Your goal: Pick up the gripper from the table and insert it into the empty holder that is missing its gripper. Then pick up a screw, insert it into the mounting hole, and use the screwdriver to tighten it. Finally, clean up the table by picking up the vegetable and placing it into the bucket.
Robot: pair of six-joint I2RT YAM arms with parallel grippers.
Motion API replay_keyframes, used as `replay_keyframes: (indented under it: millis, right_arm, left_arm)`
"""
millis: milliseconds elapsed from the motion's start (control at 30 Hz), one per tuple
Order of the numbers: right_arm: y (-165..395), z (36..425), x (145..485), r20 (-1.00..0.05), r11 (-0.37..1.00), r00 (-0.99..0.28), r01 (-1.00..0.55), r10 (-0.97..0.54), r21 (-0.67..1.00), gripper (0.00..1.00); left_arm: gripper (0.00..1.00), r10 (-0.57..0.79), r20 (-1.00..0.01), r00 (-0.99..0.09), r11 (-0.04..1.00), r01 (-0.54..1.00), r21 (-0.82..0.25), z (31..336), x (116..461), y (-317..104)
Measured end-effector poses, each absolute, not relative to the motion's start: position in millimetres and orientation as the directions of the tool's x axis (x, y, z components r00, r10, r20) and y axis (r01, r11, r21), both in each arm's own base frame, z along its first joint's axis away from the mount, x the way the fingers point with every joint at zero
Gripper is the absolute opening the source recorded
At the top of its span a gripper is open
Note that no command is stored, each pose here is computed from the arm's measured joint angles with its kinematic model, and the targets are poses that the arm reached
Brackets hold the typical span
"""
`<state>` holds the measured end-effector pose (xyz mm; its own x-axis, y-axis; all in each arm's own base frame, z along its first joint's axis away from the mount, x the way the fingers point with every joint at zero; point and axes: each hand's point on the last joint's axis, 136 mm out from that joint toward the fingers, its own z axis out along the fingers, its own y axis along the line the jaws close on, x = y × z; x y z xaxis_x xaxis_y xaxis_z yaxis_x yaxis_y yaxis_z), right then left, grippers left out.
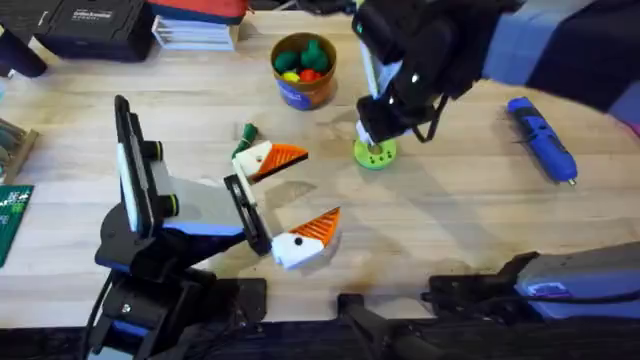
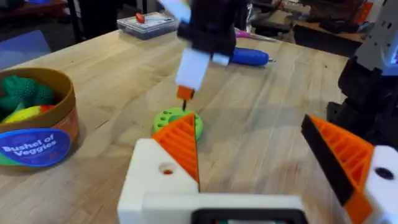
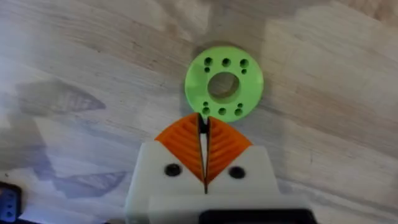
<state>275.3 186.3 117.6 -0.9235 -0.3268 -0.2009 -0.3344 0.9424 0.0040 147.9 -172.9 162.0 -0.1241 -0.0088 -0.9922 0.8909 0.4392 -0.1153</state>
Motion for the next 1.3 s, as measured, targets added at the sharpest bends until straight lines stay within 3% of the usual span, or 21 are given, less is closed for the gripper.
replay_keyframes:
  millis: [200,467,700,1000,1300]
  right_arm:
    - [201,183,281,-0.294,0.934,-0.902,-0.352,-0.318,0.070,0.008]
    - [240,236,262,-0.300,0.885,-0.873,-0.441,-0.385,0.147,0.008]
    - [286,234,251,-0.246,0.836,-0.839,-0.528,-0.486,0.150,0.008]
    - [340,243,224,-0.346,0.714,-0.717,-0.681,-0.605,0.161,0.008]
    - [354,244,208,-0.360,0.664,-0.668,-0.731,-0.651,0.156,0.008]
  left_arm:
    - [0.986,-0.009,-0.992,-0.124,0.440,0.891,-0.115,162,148,-173]
    - [0.986,-0.009,-0.992,-0.124,0.440,0.891,-0.115,162,148,-173]
    - [0.986,-0.009,-0.992,-0.124,0.439,0.891,-0.115,162,148,-173]
    - [0.986,-0.009,-0.992,-0.124,0.439,0.891,-0.116,162,148,-173]
    - [0.986,-0.009,-0.992,-0.124,0.440,0.891,-0.115,162,148,-173]
